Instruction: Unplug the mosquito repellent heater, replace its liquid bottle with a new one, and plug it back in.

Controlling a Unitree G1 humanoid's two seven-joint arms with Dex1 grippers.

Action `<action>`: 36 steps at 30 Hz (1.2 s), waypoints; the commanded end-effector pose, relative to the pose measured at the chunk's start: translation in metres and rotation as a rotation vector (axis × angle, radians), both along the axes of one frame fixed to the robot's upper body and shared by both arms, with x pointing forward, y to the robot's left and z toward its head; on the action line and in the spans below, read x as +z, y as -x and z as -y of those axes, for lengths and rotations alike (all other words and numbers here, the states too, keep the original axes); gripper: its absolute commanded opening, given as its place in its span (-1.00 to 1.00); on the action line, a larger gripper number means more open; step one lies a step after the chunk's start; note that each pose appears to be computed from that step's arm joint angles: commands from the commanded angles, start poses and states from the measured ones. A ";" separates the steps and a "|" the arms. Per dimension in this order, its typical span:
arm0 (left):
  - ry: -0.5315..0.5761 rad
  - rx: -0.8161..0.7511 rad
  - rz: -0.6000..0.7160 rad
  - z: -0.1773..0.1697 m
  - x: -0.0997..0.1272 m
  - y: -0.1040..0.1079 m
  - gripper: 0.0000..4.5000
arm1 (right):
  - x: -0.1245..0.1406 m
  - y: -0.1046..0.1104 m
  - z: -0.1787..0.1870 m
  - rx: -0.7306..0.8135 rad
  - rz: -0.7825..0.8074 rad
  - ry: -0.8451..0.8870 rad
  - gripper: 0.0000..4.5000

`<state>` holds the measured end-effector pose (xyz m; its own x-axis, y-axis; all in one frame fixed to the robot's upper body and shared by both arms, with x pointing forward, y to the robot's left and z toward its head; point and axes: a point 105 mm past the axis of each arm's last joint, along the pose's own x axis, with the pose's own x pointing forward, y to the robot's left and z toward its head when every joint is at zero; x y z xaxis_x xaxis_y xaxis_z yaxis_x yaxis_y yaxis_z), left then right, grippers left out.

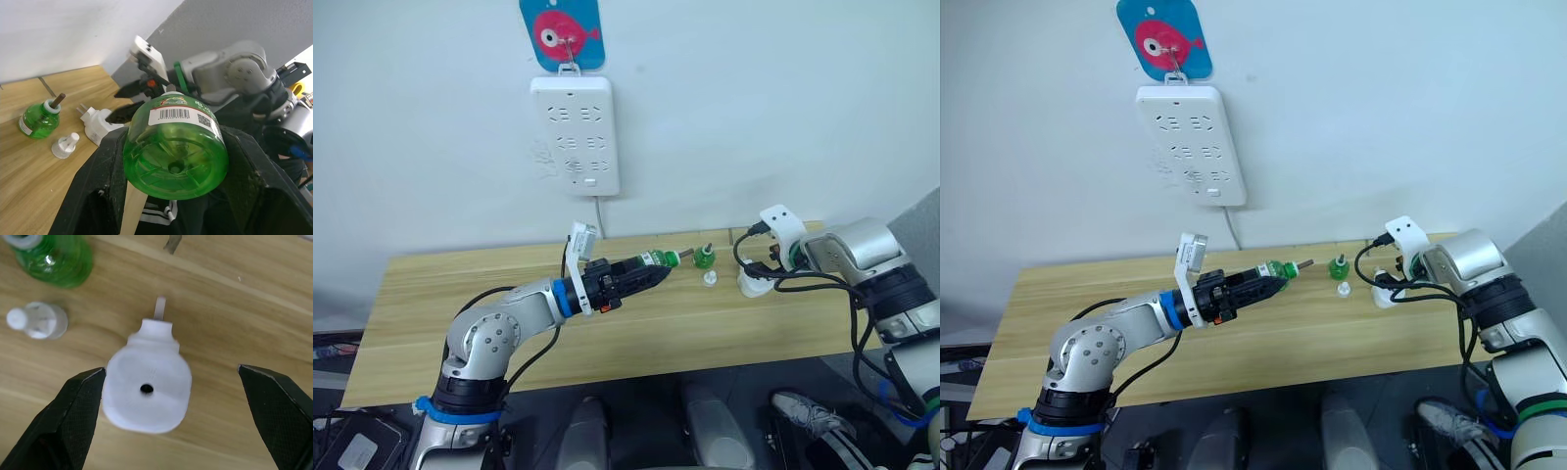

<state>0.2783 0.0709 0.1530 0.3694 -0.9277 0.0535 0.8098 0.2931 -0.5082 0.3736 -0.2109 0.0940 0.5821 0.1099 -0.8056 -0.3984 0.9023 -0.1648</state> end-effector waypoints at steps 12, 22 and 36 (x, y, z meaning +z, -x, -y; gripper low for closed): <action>0.005 -0.007 0.061 0.001 0.010 0.007 0.03 | -0.018 0.001 -0.001 -0.047 -0.076 -0.009 1.00; -0.001 -0.002 0.056 -0.001 0.008 0.007 0.03 | -0.026 0.002 0.002 -0.085 -0.096 -0.027 0.72; -0.021 -0.002 0.078 -0.008 0.012 0.000 0.03 | 0.010 0.005 0.015 -0.099 0.045 -0.102 0.30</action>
<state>0.2780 0.0745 0.1528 0.3668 -0.9297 0.0342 0.8199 0.3057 -0.4840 0.3634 -0.2189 0.0740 0.5469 0.1152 -0.8292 -0.3078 0.9488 -0.0712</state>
